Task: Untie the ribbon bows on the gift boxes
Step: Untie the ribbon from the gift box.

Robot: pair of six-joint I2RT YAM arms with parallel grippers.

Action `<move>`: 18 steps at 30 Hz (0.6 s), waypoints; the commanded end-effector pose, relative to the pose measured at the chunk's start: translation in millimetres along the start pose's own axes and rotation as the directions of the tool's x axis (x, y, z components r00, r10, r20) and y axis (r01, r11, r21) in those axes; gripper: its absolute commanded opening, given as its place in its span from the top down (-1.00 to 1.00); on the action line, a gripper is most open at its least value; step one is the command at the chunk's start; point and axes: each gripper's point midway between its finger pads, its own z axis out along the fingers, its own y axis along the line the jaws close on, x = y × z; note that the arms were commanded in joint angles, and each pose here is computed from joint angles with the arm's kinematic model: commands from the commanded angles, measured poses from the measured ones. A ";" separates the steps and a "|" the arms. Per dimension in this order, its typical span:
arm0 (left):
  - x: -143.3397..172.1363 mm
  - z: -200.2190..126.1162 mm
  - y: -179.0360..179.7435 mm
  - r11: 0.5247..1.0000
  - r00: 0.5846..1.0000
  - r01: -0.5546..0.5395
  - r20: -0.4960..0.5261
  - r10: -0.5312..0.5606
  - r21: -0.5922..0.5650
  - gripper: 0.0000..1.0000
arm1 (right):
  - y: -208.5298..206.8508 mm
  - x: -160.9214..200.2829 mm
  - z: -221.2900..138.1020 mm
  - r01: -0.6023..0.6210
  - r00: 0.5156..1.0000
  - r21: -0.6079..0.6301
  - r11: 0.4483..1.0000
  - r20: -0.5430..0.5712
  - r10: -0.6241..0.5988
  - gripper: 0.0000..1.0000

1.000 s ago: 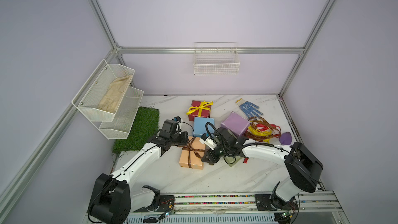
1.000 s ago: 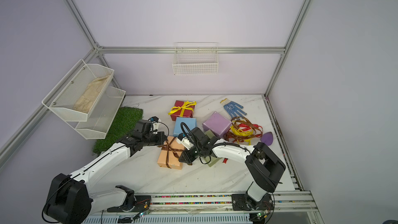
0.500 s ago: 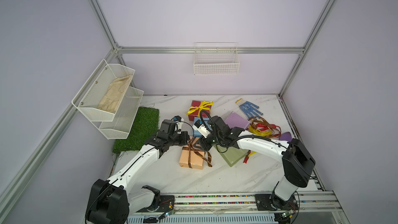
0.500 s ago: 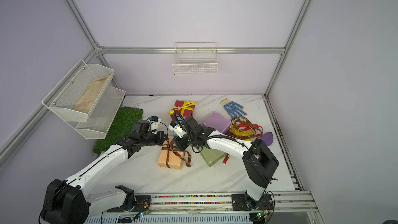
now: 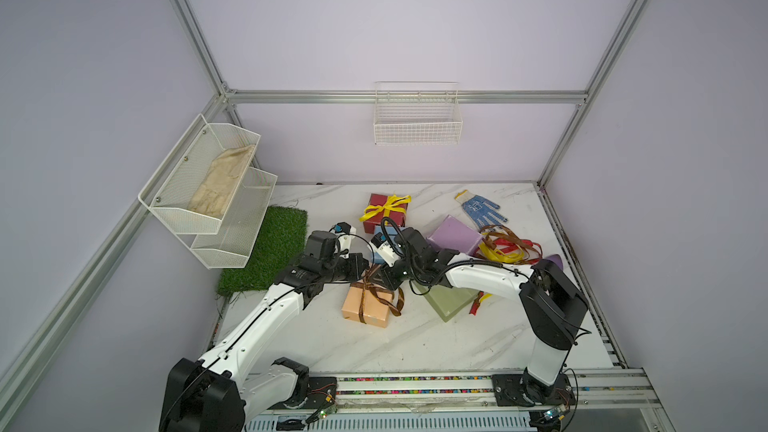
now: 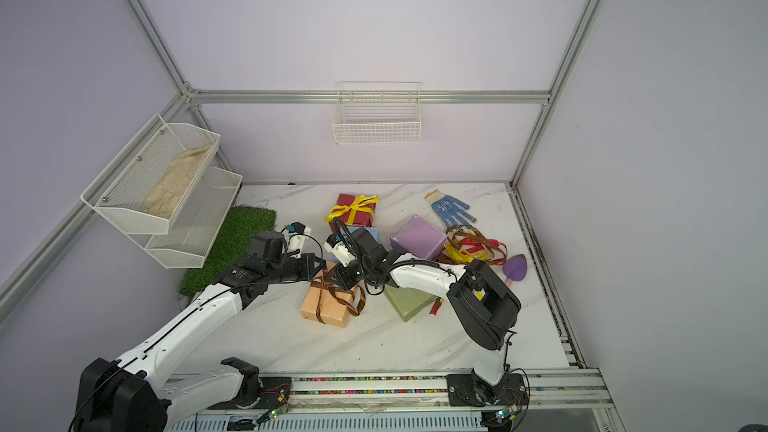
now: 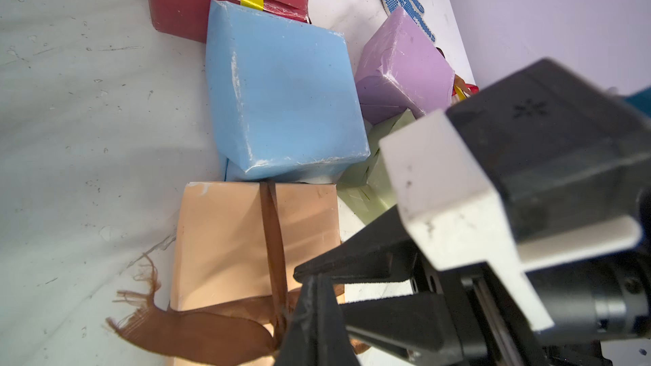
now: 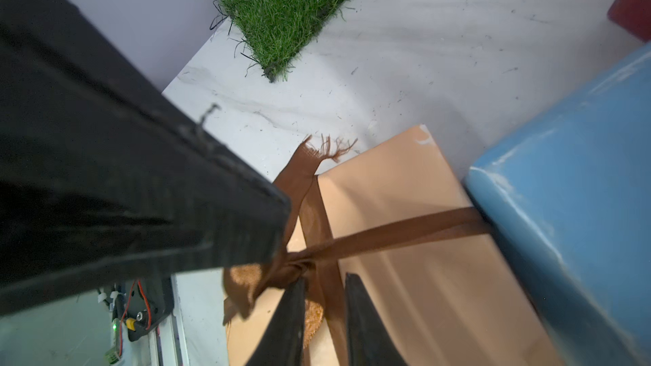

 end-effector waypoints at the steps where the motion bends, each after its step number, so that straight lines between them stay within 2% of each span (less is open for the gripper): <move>1: -7.0 -6.6 -7.2 0.999 0.999 -0.020 0.048 0.018 0.037 1.00 | 4.7 -18.2 -11.8 0.079 0.994 0.003 0.997 0.070 -0.079 0.56; 9: -7.0 -14.7 -1.6 1.000 0.997 -0.009 0.071 0.010 -0.003 1.00 | 24.4 -22.2 -14.3 0.124 0.989 -0.120 0.985 0.099 -0.112 0.42; 15: -3.5 -13.1 4.5 1.000 0.998 0.005 0.068 -0.003 -0.026 1.00 | 33.0 -23.9 -20.8 0.140 0.985 -0.153 0.978 0.117 -0.123 0.43; 18: -3.0 -12.0 3.8 1.000 0.998 0.006 0.062 -0.004 -0.020 1.00 | 32.3 -25.7 -22.6 0.140 0.984 -0.143 0.980 0.131 -0.122 0.51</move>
